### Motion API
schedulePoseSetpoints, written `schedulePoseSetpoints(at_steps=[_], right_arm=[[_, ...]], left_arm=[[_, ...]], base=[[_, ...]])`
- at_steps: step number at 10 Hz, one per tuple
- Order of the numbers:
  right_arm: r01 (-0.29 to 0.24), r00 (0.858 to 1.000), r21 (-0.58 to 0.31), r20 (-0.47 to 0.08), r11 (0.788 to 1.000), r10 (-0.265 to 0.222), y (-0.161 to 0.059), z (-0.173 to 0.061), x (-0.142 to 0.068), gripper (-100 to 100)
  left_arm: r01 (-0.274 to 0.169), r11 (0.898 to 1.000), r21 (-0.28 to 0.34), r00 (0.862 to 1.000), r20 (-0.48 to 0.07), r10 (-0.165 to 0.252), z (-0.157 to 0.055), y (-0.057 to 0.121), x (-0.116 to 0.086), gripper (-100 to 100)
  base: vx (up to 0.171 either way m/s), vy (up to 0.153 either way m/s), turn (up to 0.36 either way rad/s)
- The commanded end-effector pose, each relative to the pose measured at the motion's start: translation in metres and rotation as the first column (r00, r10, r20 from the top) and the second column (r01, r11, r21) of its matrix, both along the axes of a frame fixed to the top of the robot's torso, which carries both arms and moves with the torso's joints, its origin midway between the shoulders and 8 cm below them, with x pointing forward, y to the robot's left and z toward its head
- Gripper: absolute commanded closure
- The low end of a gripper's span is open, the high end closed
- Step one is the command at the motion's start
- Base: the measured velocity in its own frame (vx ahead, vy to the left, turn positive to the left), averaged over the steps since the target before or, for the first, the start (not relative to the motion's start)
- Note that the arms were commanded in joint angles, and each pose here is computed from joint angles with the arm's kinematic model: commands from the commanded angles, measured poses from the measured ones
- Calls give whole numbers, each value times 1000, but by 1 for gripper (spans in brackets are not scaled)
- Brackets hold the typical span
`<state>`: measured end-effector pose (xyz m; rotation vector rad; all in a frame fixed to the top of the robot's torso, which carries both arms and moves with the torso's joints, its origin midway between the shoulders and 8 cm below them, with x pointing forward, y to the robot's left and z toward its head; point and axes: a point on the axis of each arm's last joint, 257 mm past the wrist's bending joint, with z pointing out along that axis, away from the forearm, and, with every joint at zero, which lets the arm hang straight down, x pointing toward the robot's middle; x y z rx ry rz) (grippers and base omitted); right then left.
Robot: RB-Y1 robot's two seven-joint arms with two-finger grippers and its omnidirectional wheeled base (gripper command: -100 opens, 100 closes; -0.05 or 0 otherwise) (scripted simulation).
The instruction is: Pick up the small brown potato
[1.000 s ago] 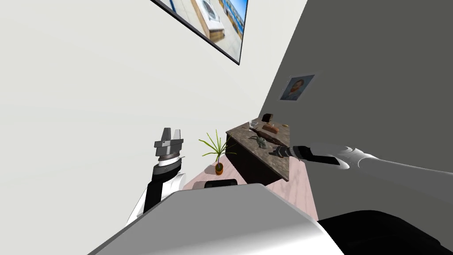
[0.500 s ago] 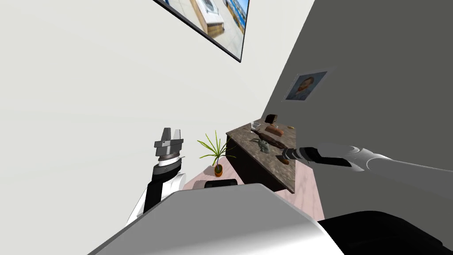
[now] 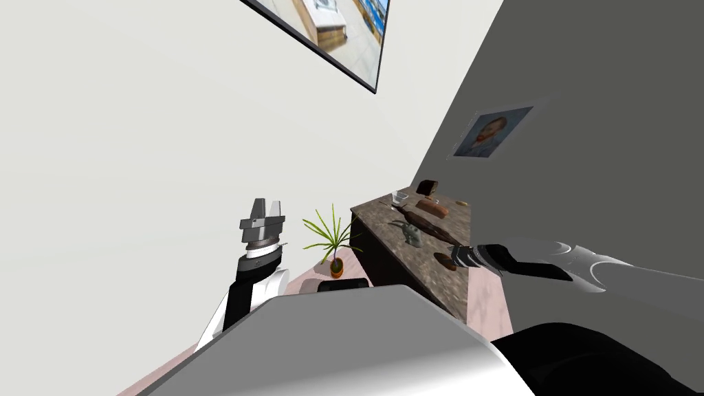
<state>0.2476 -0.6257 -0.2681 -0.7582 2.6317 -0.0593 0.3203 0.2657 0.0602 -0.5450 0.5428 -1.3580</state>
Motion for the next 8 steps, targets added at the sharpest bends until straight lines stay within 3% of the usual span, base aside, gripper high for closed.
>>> schedulePoseSetpoints(at_steps=[1, 3, 5, 6, 7, 8], right_arm=[[3, 1000, -6, -26, 1000, -4, -7, -10, -13, -100], [27, 993, 24, -112, 999, -24, -1, -45, -61, -100], [24, 994, 23, -108, 999, -22, -3, -45, -61, -100], [24, 994, 23, -108, 999, -22, -3, -45, -61, 0], [36, 994, 22, -107, 999, -33, -4, -56, -69, -100], [40, 994, 21, -107, 999, -37, -4, -61, -72, -100]], left_arm=[[0, 1000, 0, 1000, 0, 0, 0, 0, 0, 0], [0, 1000, 0, 1000, 0, 0, 0, 0, 0, 0], [0, 1000, 0, 1000, 0, 0, 0, 0, 0, 0], [0, 1000, 0, 1000, 0, 0, 0, 0, 0, 0], [0, 1000, 0, 1000, 0, 0, 0, 0, 0, 0], [0, 1000, 0, 1000, 0, 0, 0, 0, 0, 0]], base=[[71, -121, 37], [69, -111, 48], [37, -56, 9], [4, -7, 2], [18, -2, 77], [32, -2, 82]])
